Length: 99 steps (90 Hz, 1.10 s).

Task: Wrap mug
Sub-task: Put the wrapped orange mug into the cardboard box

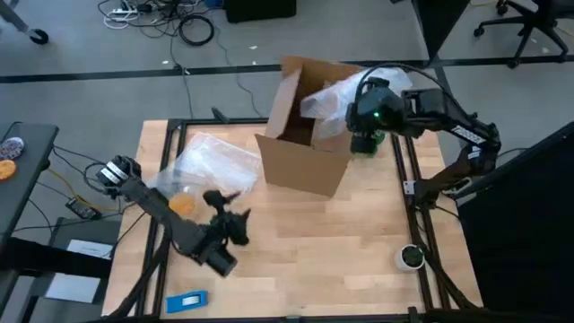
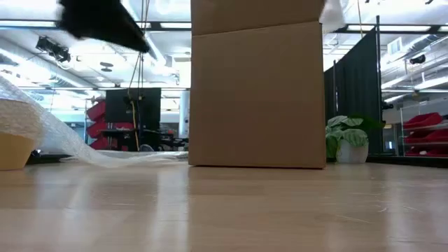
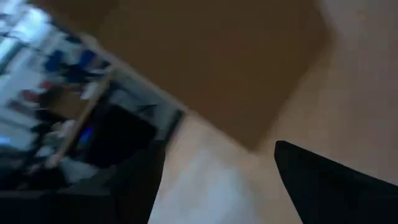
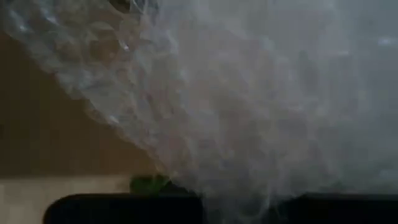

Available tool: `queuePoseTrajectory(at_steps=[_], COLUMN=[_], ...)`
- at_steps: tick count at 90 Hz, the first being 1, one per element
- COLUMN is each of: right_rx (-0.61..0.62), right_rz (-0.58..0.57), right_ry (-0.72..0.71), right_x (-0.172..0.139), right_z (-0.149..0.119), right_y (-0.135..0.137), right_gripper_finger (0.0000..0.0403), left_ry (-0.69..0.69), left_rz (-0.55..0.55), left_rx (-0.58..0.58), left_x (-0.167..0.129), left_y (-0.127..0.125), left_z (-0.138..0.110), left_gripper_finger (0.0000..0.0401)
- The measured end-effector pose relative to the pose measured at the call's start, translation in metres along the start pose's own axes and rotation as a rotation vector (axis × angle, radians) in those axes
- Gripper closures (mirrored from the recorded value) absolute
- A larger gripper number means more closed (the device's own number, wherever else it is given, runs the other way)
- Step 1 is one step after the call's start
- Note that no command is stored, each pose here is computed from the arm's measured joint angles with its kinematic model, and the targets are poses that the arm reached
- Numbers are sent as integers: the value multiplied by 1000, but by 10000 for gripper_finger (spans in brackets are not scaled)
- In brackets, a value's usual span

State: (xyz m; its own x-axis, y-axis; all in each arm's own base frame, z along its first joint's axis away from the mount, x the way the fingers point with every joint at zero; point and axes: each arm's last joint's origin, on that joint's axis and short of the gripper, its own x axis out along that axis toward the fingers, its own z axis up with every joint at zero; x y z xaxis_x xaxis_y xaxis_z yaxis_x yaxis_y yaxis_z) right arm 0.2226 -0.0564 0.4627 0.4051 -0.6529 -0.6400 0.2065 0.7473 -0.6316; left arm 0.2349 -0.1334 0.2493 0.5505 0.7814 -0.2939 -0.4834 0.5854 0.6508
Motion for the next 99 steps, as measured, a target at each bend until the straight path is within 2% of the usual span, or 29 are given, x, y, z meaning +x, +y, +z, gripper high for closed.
queuePoseTrajectory(at_steps=[12,20,38,47,58,70,78,87,99], right_rx=[-128,-212,-350,-387,-310,-171,-136,-63,-35], right_rz=[183,228,272,358,523,747,828,925,1025], right_ry=[-18,-86,-325,-305,-172,-5,102,122,188], right_x=[31,56,96,120,150,179,194,208,230], right_z=[6,20,55,56,41,21,10,8,3], right_y=[16,30,47,52,50,52,55,59,71], right_gripper_finger=[402,402,402,402,402,402,402,402,401], left_ry=[-40,-46,-3,22,57,77,86,94,101], left_rz=[146,214,268,263,247,246,254,262,268], left_rx=[-16,-15,31,34,28,36,33,30,27], left_x=[20,31,47,50,54,57,59,62,65], left_y=[14,19,26,27,28,30,31,32,34], left_z=[6,8,8,8,7,6,6,6,6], left_gripper_finger=[112,112,112,112,112,112,112,112,112])
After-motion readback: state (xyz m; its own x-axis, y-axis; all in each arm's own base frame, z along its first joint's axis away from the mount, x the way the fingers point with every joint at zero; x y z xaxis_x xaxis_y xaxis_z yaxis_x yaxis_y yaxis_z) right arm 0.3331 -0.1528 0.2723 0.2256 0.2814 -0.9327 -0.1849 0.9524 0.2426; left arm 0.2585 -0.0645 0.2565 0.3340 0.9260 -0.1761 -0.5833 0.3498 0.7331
